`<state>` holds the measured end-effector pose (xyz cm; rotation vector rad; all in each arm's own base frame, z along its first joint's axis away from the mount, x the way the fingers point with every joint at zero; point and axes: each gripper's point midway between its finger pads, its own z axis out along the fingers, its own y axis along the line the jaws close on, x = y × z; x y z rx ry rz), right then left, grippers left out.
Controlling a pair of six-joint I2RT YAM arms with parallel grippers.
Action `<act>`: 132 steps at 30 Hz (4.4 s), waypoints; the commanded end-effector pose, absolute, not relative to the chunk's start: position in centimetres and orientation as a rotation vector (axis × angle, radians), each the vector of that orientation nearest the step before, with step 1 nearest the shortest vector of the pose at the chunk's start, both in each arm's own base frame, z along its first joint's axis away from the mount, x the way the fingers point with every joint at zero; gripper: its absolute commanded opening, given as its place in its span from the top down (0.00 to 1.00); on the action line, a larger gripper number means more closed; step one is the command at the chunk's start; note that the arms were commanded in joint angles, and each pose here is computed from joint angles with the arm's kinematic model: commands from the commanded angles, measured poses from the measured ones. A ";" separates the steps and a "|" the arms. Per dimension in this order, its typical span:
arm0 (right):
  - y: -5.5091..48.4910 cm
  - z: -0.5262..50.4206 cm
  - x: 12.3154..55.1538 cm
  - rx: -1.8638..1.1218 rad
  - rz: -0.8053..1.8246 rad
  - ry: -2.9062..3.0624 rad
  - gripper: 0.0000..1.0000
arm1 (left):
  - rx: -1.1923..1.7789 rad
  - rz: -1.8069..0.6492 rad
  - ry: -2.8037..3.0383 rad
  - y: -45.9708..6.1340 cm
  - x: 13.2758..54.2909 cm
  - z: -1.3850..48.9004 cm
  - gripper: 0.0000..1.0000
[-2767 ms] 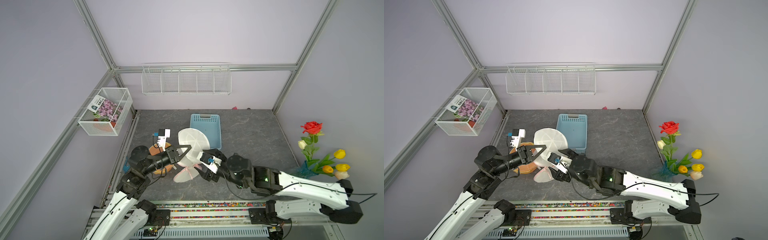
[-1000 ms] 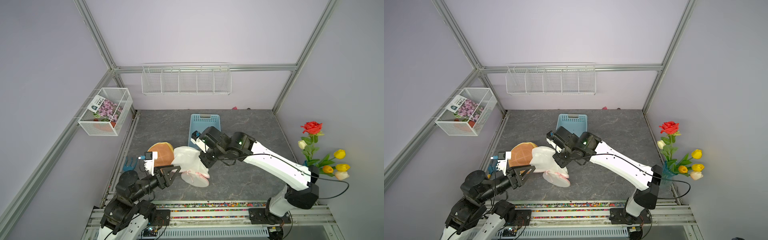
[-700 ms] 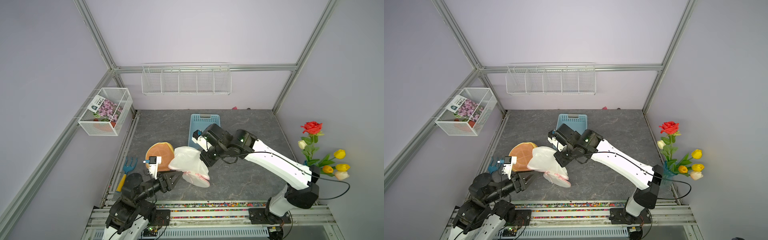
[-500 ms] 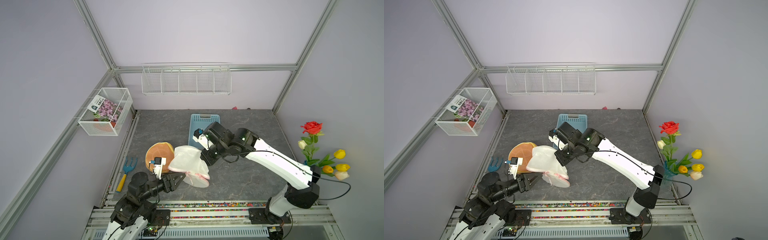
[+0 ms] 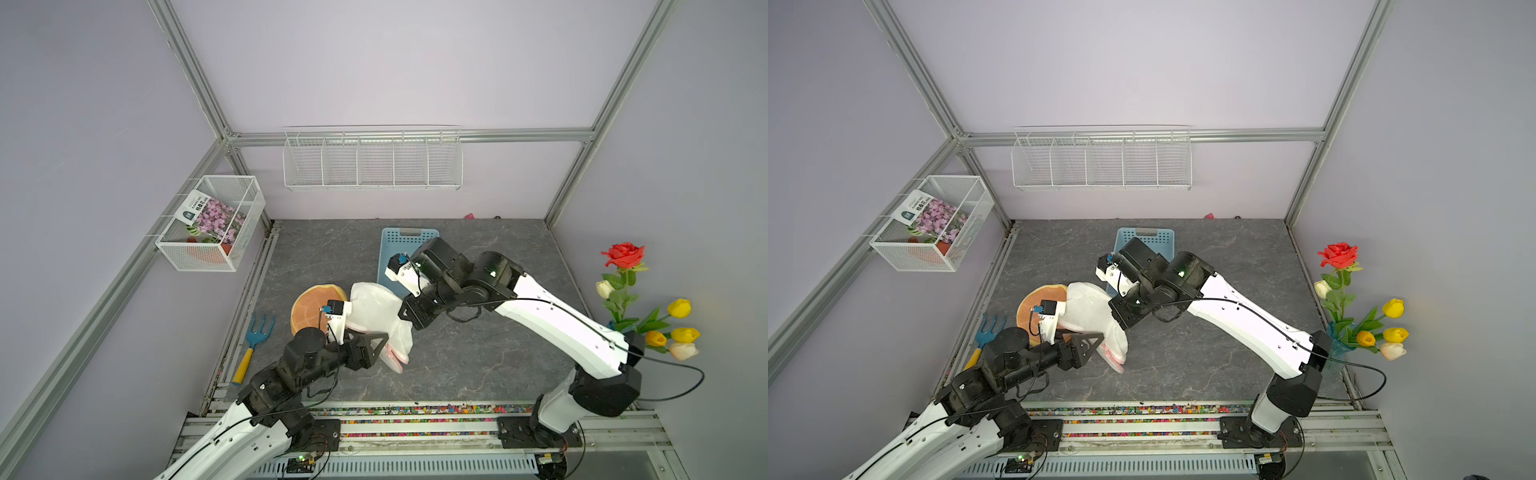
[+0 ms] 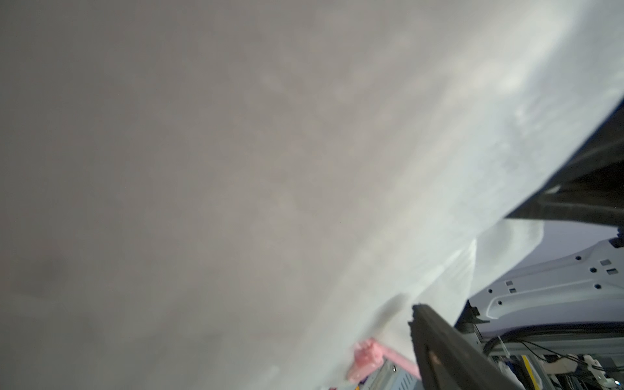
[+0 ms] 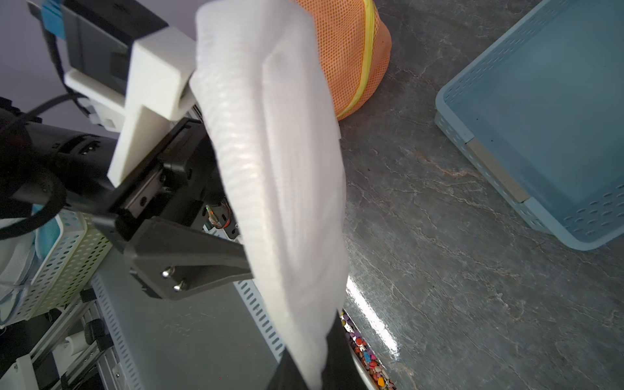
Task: Turn the laundry bag inside out
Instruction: Turn over the laundry bag.
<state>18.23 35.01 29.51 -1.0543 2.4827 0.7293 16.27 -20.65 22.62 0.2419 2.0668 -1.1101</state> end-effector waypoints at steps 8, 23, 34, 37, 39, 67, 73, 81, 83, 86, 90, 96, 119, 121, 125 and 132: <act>35.3 32.2 17.5 -1.020 0.885 2.419 1.00 | 0.241 -1.224 1.994 -22.2 16.4 24.1 0.27; 33.8 27.7 18.2 -0.914 0.852 2.478 1.00 | 0.249 -1.251 1.983 -21.3 15.2 27.0 1.00; 32.5 27.3 18.7 -0.780 0.908 2.313 0.43 | 0.277 -1.133 1.988 -20.2 15.5 28.0 1.00; 32.5 29.4 17.2 -0.737 1.076 2.209 0.45 | 0.240 -1.110 1.967 -19.8 16.1 28.2 1.00; 33.3 30.3 15.8 -0.730 1.220 2.158 0.47 | 0.194 -1.083 1.967 -19.5 16.7 28.0 1.00; 31.4 31.2 12.4 -0.670 1.202 2.092 0.56 | -0.010 -1.015 2.048 -19.1 19.2 26.8 1.00; 35.2 28.3 13.6 -0.822 0.916 2.140 0.57 | -0.056 -1.005 2.067 -19.0 19.6 26.5 1.00; 36.6 25.5 14.7 -0.945 0.723 2.208 0.57 | -0.080 -0.991 2.075 -18.4 19.4 26.6 1.00; 36.9 25.0 15.0 -0.929 0.717 2.214 0.56 | -0.081 -0.990 2.073 -18.4 19.4 26.6 1.00; 38.0 25.3 14.4 -0.972 0.796 2.167 0.53 | -0.085 -0.998 2.069 -18.4 19.4 26.6 1.00; 38.8 25.1 14.3 -0.971 0.861 2.175 0.53 | -0.086 -1.007 2.065 -18.6 19.4 26.7 1.00; 38.5 22.5 15.9 -0.897 0.874 2.286 0.52 | -0.086 -1.023 2.049 -18.5 19.3 27.0 1.00; 40.1 22.4 16.9 -0.803 1.133 2.302 0.56 | -0.095 -1.063 2.026 -18.6 19.1 27.2 1.00; 40.0 22.3 17.0 -0.789 1.144 2.305 0.58 | -0.095 -1.063 2.025 -18.6 19.1 27.2 1.00; 39.7 22.1 17.4 -0.755 1.159 2.310 0.59 | -0.098 -1.061 2.022 -18.5 19.1 27.3 1.00; 39.2 22.5 17.5 -0.743 1.157 2.298 0.65 | -0.105 -1.056 2.024 -18.4 19.1 27.1 1.00</act>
